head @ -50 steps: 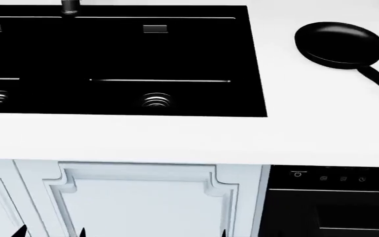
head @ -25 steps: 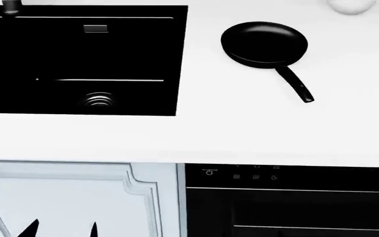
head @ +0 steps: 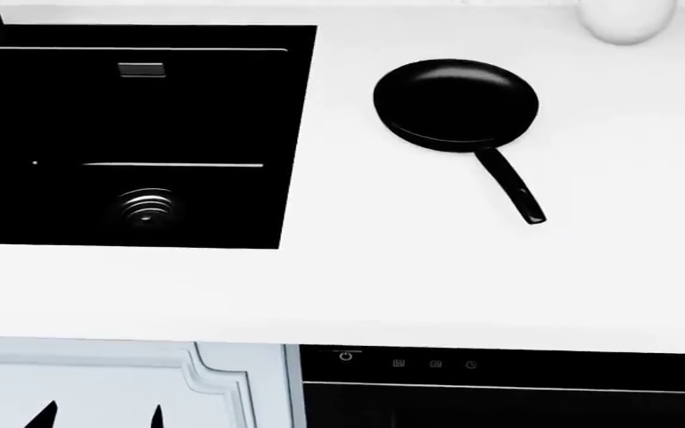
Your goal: Pick the pan and sponge and place them into the sink. Then turn on the water.
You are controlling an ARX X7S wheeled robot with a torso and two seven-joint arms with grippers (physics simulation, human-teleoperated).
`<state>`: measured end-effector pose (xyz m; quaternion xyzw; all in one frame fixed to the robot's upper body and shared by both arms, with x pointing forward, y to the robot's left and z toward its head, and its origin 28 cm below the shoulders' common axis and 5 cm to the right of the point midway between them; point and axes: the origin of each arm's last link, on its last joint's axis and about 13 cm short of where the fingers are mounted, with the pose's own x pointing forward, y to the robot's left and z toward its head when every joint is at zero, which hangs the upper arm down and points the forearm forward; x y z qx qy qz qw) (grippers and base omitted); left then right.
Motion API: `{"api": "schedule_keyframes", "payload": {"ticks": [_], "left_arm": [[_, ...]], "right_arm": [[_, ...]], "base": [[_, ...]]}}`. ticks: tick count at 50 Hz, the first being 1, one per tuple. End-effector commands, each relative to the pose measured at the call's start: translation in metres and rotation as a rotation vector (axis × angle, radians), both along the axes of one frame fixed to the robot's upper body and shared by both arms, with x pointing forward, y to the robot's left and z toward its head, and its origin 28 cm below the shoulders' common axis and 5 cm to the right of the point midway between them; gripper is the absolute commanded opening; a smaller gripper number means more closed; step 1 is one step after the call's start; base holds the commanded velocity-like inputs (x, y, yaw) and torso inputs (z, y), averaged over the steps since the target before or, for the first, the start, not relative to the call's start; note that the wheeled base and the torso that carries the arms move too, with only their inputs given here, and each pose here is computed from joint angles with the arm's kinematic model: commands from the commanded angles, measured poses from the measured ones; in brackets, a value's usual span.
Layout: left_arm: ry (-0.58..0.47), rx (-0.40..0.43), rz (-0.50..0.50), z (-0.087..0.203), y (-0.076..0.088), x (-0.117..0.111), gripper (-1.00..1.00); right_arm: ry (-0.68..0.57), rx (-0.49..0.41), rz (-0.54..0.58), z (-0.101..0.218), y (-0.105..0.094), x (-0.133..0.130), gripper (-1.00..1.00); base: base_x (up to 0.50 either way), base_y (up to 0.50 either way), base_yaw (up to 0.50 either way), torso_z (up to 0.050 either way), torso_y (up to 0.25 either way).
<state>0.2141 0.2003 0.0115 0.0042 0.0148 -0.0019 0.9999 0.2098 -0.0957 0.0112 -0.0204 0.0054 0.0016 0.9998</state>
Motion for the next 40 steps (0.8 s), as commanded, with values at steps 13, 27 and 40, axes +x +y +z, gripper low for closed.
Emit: {"api": "schedule_keyframes", "payload": {"ticks": [13, 27, 40], "left_arm": [[0.004, -0.004, 0.002, 0.0004, -0.0010, 0.0012, 1.00], [-0.004, -0.010, 0.006, 0.0024, -0.0026, 0.0021, 1.00], [-0.013, -0.001, 0.005, 0.0023, -0.0006, 0.0004, 1.00]], "right_arm": [[0.003, -0.012, -0.015, 0.0000, 0.0001, -0.0004, 1.00], [0.004, -0.013, -0.017, 0.0000, 0.0001, -0.0003, 1.00], [0.007, -0.017, -0.023, -0.0003, 0.0002, -0.0002, 1.00]], "base": [[0.02, 0.00, 0.00, 0.000, 0.000], [0.00, 0.00, 0.00, 0.016, 0.000], [0.00, 0.00, 0.00, 0.050, 0.000]]}}
